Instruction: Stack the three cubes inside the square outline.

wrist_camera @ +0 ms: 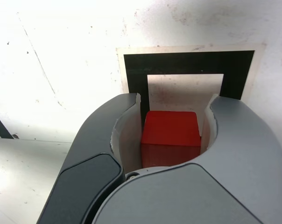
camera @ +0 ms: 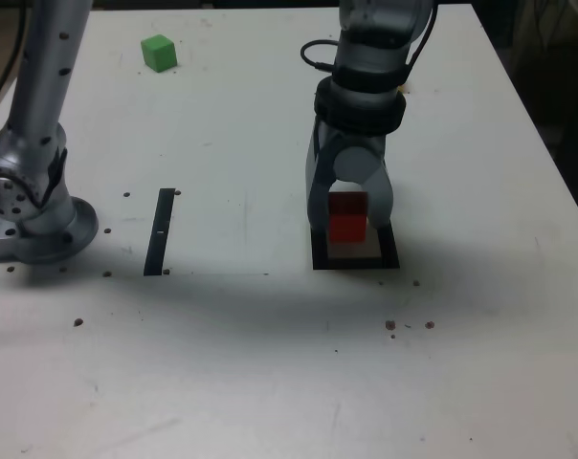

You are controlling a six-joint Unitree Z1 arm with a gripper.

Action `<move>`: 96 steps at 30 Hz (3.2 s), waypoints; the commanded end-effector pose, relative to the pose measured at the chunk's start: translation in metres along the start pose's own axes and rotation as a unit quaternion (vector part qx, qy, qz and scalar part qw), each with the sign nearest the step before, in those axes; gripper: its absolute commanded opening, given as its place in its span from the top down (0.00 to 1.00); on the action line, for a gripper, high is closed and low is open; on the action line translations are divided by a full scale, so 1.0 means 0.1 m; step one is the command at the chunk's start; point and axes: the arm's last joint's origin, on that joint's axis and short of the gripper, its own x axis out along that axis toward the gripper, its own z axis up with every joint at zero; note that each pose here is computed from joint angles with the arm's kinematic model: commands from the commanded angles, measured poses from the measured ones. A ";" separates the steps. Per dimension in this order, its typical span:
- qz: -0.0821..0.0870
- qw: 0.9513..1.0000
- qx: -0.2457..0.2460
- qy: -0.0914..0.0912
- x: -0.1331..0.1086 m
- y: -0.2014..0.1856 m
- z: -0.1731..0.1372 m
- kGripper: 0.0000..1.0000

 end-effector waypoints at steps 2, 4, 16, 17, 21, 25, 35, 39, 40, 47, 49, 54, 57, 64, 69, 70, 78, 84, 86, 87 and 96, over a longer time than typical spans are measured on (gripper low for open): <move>-0.002 1.000 0.000 0.003 0.06 0.00 0.02 0.68; -0.002 1.000 0.001 0.003 0.08 0.00 0.03 0.68; -0.002 1.000 0.001 0.004 0.16 0.00 0.05 0.48; -0.002 1.000 0.001 0.003 0.16 0.00 0.05 0.39; -0.003 1.000 0.002 0.004 0.17 0.01 0.04 0.05; -0.003 1.000 0.001 0.005 0.17 0.01 0.02 0.01; 0.013 1.000 -0.005 -0.009 0.04 0.04 -0.07 0.00; 0.026 0.999 -0.017 -0.015 -0.07 0.15 -0.11 0.01; 0.028 0.999 -0.022 -0.015 -0.10 0.19 -0.12 0.01; 0.032 0.998 -0.052 -0.015 -0.29 0.52 -0.10 0.00; 0.030 0.998 -0.060 -0.015 -0.31 0.65 -0.07 0.00; 0.032 0.997 -0.074 -0.017 -0.31 0.98 0.03 0.00; 0.039 0.996 -0.075 -0.021 -0.34 1.13 0.07 0.00; 0.045 0.996 -0.078 -0.024 -0.38 1.44 0.11 0.00; 0.046 0.995 -0.081 -0.023 -0.39 1.64 0.12 0.00; 0.046 0.995 -0.082 -0.023 -0.39 1.67 0.13 0.00; 0.046 0.995 -0.081 -0.025 -0.40 2.04 0.21 0.00; 0.045 0.996 -0.076 -0.027 -0.40 2.30 0.25 0.00; 0.045 0.996 -0.073 -0.027 -0.40 2.38 0.27 0.00; 0.045 0.996 -0.072 -0.028 -0.40 2.41 0.27 0.00; 0.045 0.997 -0.062 -0.028 -0.32 2.67 0.32 0.00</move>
